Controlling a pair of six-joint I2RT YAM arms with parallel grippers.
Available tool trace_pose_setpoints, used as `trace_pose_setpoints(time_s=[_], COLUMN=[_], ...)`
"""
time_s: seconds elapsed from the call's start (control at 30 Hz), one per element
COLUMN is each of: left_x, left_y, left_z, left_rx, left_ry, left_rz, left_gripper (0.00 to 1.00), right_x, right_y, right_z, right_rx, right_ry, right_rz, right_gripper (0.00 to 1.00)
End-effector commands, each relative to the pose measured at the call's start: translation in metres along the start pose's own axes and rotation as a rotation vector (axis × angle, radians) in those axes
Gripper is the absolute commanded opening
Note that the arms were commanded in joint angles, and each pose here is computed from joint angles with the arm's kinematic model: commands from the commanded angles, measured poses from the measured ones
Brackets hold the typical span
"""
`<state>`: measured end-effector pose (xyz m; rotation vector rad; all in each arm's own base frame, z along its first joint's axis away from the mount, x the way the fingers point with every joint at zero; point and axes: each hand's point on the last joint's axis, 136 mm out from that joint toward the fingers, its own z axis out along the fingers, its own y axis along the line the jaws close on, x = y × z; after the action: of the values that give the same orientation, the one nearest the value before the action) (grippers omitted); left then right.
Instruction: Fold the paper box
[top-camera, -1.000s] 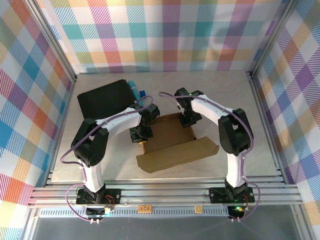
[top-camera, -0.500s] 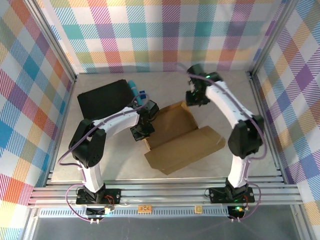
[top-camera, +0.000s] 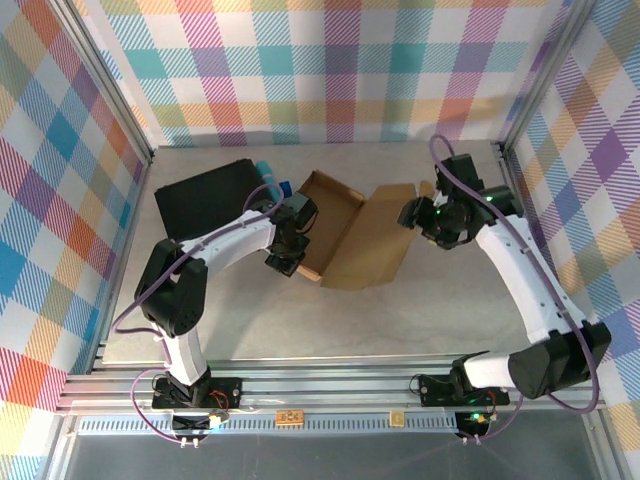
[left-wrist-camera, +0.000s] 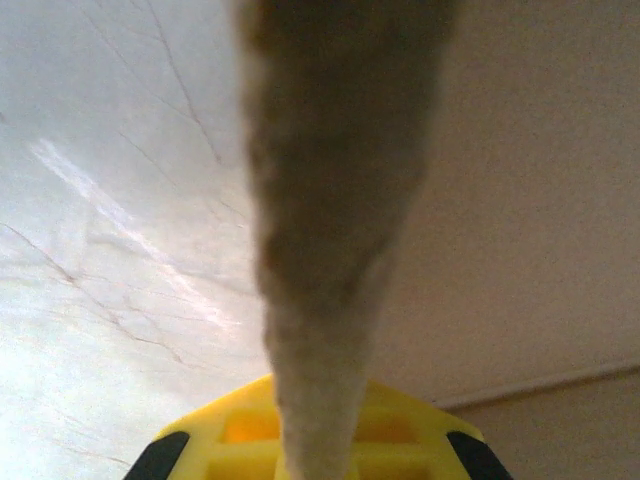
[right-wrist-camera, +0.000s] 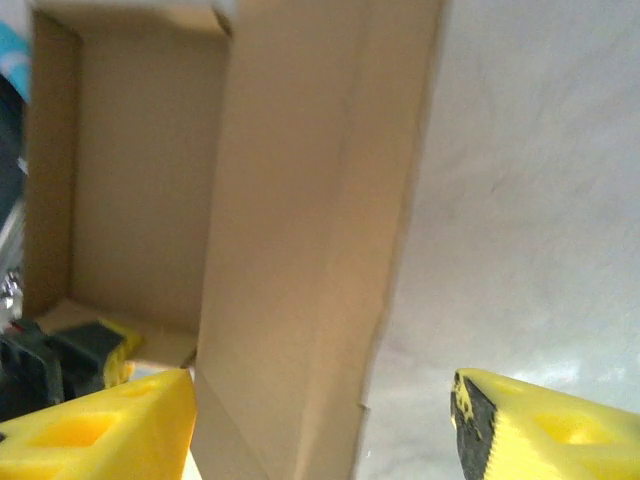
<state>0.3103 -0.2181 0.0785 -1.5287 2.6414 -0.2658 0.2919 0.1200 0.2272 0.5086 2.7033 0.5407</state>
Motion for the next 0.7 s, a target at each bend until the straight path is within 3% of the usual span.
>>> trace_pose_setpoints(time_s=[0.0,0.13,0.2,0.27,0.3,0.33,0.4,0.43,0.5,0.57,0.67], left_x=[0.005,0.012,0.015,0.018,0.020,0.024,0.033,0.039,0.048,0.052,0.045], left_y=[-0.023,-0.029,-0.032,-0.035,-0.040,-0.045,-0.057,-0.060,-0.065,-0.069,-0.080], left_z=[-0.001,0.004,0.005,0.005,0.004,0.004,-0.002,-0.008,-0.027,-0.052,-0.096], left_rx=[0.050,0.063,0.068,0.082,0.101,0.122,0.171,0.185,0.203,0.231,0.331], left_ry=[0.029,0.053,0.057,0.069,0.083,0.104,0.153,0.180,0.221,0.230,0.184], left_rz=[-0.119,-0.136,-0.128,-0.120,-0.113,-0.099,-0.063,-0.028,0.034,0.117,0.273], left_gripper=[0.00,0.00,0.00,0.00,0.00,0.06,0.37,0.54,0.72,0.78,0.78], right_x=[0.011,0.005,0.000,-0.003,-0.004,-0.006,-0.014,-0.018,-0.032,-0.045,-0.062], right_y=[0.021,0.017,0.024,0.022,0.015,0.006,-0.011,-0.018,-0.029,-0.029,-0.019], right_z=[0.024,0.045,0.051,0.056,0.059,0.060,0.057,0.054,0.044,0.032,0.016], right_rx=[-0.139,-0.153,-0.186,-0.161,-0.116,-0.059,0.055,0.101,0.193,0.230,0.240], right_ry=[0.105,0.127,0.135,0.149,0.153,0.151,0.127,0.111,0.063,0.019,-0.050], right_rz=[0.033,-0.016,-0.051,-0.088,-0.110,-0.144,-0.217,-0.261,-0.364,-0.482,-0.648], right_gripper=[0.68,0.65,0.58,0.46,0.34,0.20,0.04,0.01,0.00,0.00,0.00])
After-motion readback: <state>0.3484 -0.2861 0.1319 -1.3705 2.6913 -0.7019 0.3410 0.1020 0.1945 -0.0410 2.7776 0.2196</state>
